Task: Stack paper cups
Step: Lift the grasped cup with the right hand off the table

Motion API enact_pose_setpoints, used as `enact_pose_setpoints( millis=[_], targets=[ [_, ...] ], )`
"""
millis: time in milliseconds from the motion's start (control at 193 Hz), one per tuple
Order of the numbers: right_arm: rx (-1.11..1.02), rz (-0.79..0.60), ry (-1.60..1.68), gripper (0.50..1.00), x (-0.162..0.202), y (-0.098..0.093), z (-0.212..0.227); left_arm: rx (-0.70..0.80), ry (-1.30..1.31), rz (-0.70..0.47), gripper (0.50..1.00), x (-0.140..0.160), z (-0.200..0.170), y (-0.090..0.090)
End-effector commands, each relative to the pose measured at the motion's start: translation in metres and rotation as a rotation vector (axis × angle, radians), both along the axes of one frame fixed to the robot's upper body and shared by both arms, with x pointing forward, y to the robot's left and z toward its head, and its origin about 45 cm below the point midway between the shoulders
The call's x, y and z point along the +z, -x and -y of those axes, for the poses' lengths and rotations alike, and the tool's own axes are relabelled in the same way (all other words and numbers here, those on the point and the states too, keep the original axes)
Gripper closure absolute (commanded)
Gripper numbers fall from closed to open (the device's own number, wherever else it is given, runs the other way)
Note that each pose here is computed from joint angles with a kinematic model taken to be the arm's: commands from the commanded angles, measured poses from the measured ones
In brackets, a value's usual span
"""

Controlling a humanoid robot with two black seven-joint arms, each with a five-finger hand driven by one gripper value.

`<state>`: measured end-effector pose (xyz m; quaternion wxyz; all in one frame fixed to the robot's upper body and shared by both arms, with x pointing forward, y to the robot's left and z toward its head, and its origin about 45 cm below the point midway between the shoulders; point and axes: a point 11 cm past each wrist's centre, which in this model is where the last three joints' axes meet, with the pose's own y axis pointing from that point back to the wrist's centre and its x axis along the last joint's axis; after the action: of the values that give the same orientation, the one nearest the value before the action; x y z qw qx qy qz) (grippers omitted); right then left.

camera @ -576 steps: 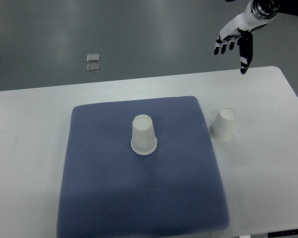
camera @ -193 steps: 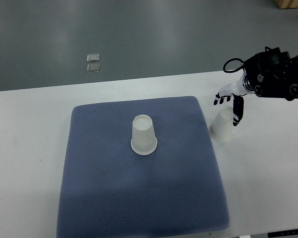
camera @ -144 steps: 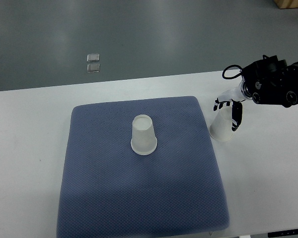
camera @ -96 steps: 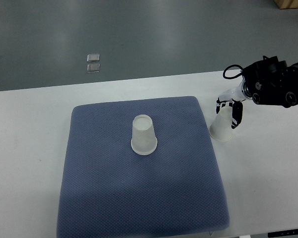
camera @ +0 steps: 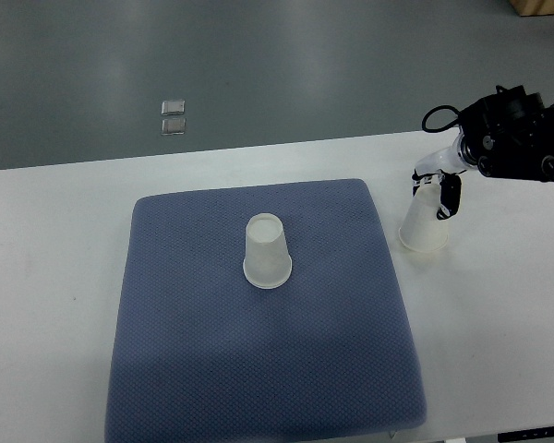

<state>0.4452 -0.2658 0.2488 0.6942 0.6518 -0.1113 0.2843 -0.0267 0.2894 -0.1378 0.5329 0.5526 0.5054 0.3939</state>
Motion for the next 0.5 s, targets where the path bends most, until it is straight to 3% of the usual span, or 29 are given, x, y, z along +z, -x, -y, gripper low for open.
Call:
enact_pose_setpoints(
  millis=[0,332,493],
  targets=[
    [0.008,0.015,0.003,0.861,0.039,-0.008,-0.002,0.0,0.0,0.0,0.5,0.0,0.0,0.0],
    [0.092,0.056,-0.091,0.852,0.187,0.001,-0.041,0.0,0.0,0.001,0.5,0.0,0.0,0.0],
    [0.132,0.203,-0.205,0.844,0.256,0.004,-0.055,0.0,-0.001,0.002,0.5,0.0,0.0,0.0]
  ],
)
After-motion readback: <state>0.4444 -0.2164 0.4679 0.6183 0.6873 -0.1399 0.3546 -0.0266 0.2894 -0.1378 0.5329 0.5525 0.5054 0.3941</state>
